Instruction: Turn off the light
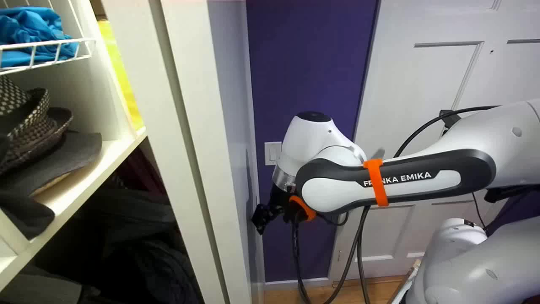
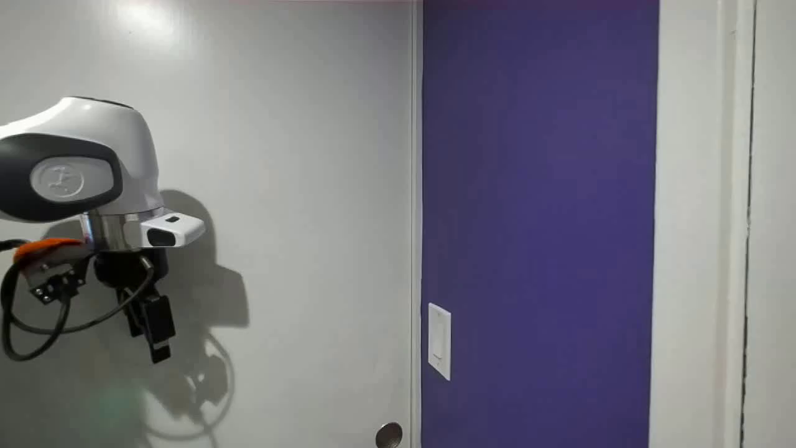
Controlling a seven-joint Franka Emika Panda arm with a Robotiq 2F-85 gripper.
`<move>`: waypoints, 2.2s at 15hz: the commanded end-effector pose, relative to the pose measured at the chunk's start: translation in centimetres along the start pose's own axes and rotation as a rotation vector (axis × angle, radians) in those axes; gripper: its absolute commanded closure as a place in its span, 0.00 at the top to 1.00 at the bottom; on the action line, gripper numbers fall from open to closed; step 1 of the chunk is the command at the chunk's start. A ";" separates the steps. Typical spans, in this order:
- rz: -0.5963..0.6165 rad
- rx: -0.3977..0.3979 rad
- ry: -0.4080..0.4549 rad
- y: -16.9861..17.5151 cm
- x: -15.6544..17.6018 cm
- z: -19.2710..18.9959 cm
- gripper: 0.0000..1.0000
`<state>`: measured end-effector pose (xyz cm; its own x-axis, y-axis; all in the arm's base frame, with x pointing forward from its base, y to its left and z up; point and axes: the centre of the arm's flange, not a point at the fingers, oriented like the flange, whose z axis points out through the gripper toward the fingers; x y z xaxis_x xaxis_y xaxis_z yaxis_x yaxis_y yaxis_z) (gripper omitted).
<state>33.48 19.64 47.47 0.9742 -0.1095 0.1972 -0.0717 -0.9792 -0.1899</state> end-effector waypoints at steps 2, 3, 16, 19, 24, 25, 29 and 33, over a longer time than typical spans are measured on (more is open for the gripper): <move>0.000 0.000 0.000 0.0 0.0 0.0 1.00; 0.000 0.000 0.000 0.0 0.0 0.0 1.00; 0.214 -0.176 -0.053 8.7 -0.1 0.7 1.00; 0.166 -0.264 0.005 12.1 0.9 1.0 1.00; 0.129 -0.422 0.090 16.2 2.6 1.9 1.00; 0.131 -0.429 0.105 16.6 2.8 2.0 1.00; 0.169 -0.401 0.103 16.3 3.0 1.5 1.00; 0.174 -0.400 0.107 16.3 3.1 1.5 1.00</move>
<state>35.62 3.58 43.57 0.9145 -0.2745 0.2971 -0.3295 -0.9316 0.1535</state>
